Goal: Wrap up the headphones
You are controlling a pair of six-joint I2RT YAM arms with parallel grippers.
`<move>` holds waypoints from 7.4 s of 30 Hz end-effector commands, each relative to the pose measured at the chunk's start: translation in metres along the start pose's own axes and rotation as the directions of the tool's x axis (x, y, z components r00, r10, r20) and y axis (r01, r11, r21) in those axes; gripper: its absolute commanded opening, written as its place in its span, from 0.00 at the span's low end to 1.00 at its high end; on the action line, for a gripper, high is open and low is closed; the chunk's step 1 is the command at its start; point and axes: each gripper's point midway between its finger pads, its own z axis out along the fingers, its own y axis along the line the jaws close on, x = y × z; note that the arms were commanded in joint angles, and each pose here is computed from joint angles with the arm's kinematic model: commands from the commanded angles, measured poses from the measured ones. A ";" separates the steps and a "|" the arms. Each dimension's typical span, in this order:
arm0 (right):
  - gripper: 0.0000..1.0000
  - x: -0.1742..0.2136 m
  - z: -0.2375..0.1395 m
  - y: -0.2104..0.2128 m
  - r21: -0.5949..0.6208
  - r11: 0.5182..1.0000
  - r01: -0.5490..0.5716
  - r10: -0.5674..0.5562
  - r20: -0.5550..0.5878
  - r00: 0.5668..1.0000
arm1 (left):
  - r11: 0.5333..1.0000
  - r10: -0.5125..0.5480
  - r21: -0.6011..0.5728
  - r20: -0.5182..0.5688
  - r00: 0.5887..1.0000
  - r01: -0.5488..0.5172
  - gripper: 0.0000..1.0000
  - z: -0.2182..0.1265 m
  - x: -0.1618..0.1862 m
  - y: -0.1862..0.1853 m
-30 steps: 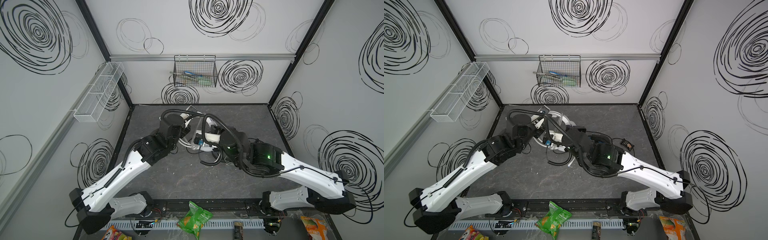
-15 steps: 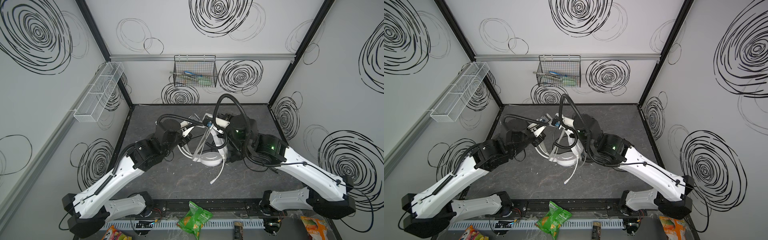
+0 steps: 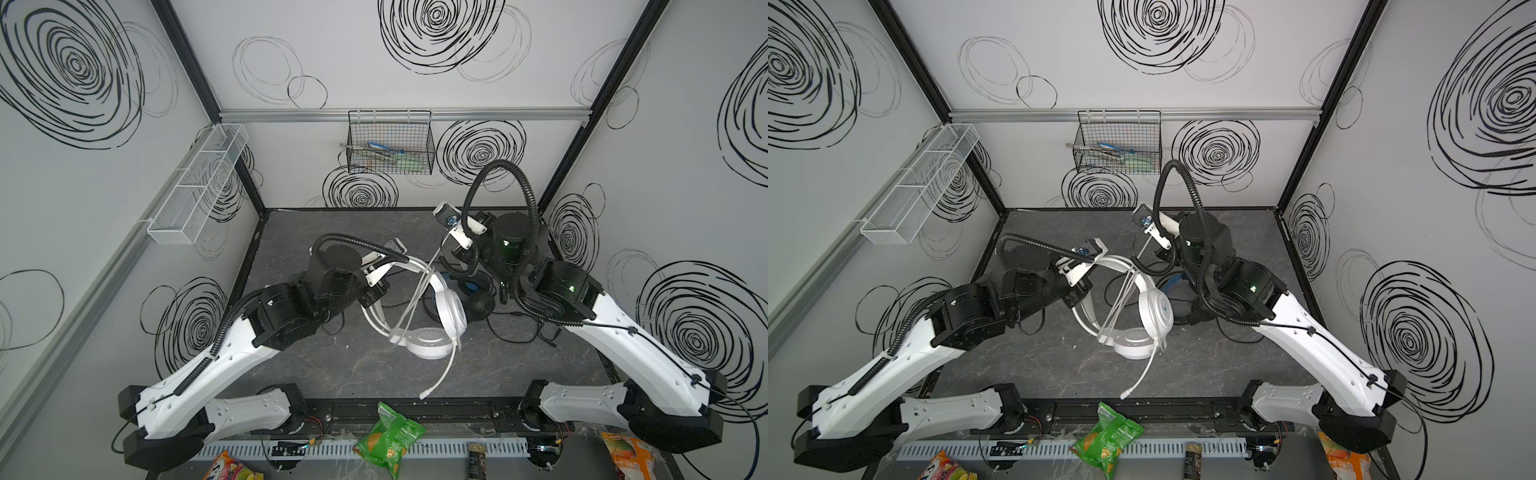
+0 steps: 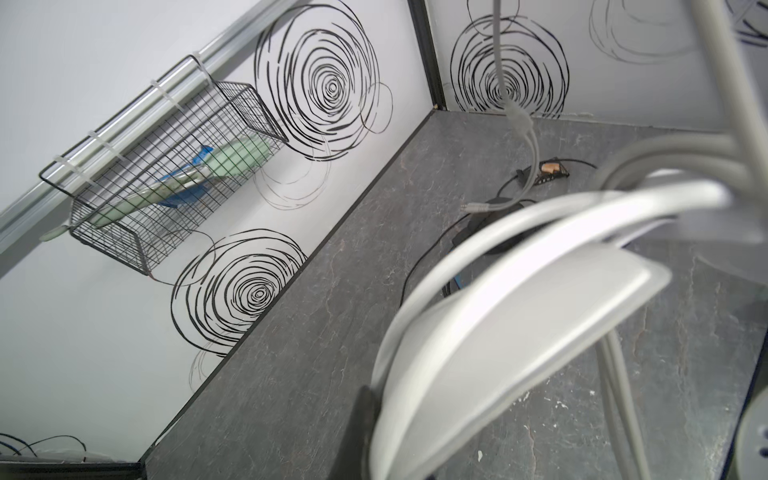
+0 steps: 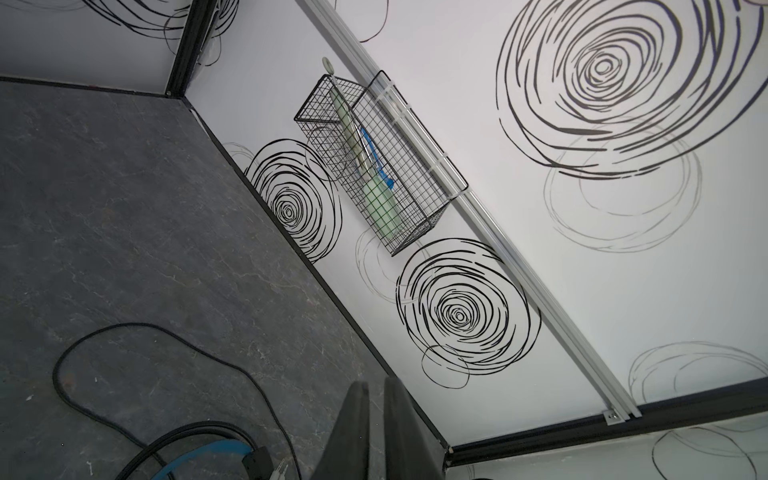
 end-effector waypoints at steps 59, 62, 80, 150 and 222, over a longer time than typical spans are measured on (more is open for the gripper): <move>0.31 0.037 -0.010 0.127 -0.583 0.549 -0.599 0.736 -0.002 0.677 | 0.925 -0.373 0.128 0.493 0.786 0.359 0.00 -0.098 -0.179 0.060; 0.31 0.045 -0.009 0.134 -0.584 0.538 -0.608 0.737 -0.025 0.676 | 0.923 -0.377 0.130 0.494 0.783 0.362 0.00 -0.098 -0.179 0.060; 0.25 0.095 -0.006 0.167 -0.549 0.479 -0.684 0.747 -0.153 0.646 | 0.915 -0.393 0.128 0.495 0.775 0.383 0.00 -0.098 -0.182 0.063; 0.00 -0.031 -0.045 0.202 -0.571 0.817 -0.075 -0.007 -0.140 0.990 | 0.758 -0.463 -0.517 0.004 0.886 0.398 0.00 0.053 0.051 0.164; 0.82 0.036 0.030 0.122 -0.322 0.905 -0.278 0.197 -0.263 0.944 | 0.920 -0.391 -0.083 -0.260 0.883 0.383 0.00 0.085 0.081 0.052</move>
